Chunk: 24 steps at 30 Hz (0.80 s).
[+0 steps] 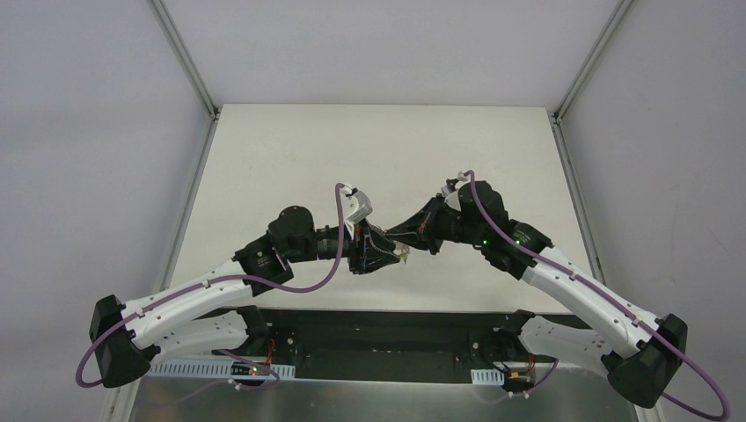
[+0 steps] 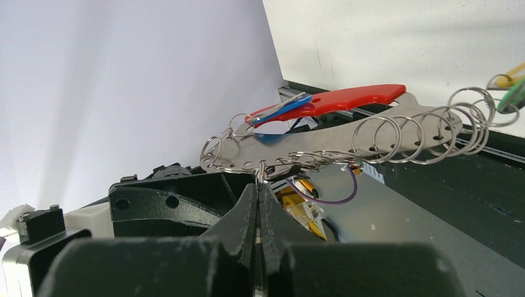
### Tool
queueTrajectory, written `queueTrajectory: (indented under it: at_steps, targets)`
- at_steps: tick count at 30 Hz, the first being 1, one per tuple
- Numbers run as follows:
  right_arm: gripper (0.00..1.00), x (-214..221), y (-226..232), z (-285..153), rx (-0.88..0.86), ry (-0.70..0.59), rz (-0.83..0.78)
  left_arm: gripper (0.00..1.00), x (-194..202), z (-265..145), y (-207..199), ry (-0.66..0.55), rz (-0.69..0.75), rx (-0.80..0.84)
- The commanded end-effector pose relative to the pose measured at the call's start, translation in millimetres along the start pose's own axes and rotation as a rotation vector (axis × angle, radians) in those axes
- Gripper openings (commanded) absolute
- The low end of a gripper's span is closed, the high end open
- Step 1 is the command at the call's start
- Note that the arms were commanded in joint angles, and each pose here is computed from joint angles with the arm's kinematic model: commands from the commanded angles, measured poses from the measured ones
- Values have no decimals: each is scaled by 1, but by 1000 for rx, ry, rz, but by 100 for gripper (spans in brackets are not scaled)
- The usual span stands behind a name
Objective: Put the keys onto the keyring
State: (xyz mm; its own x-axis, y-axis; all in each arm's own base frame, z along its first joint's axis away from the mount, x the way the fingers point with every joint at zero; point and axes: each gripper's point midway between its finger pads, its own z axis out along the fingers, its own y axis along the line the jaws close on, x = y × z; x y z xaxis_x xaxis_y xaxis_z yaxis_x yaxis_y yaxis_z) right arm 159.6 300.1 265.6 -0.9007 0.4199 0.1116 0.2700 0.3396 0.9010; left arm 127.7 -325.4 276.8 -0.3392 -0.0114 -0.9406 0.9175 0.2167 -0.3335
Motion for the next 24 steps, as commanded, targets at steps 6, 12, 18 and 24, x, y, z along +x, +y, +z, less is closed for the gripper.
queueTrajectory:
  at_steps: [6,12,18,24]
  targets:
    - [0,5,30,-17,-110,-2,41,36,-27,-11,15,-107,80,-122]
    - [0,8,31,-18,-128,10,53,35,-32,-20,27,-138,108,-202]
    - [0,11,36,-20,-146,28,53,35,-32,-22,35,-148,116,-247]
    - [0,16,38,-20,-169,55,58,35,-35,-23,35,-164,119,-249]
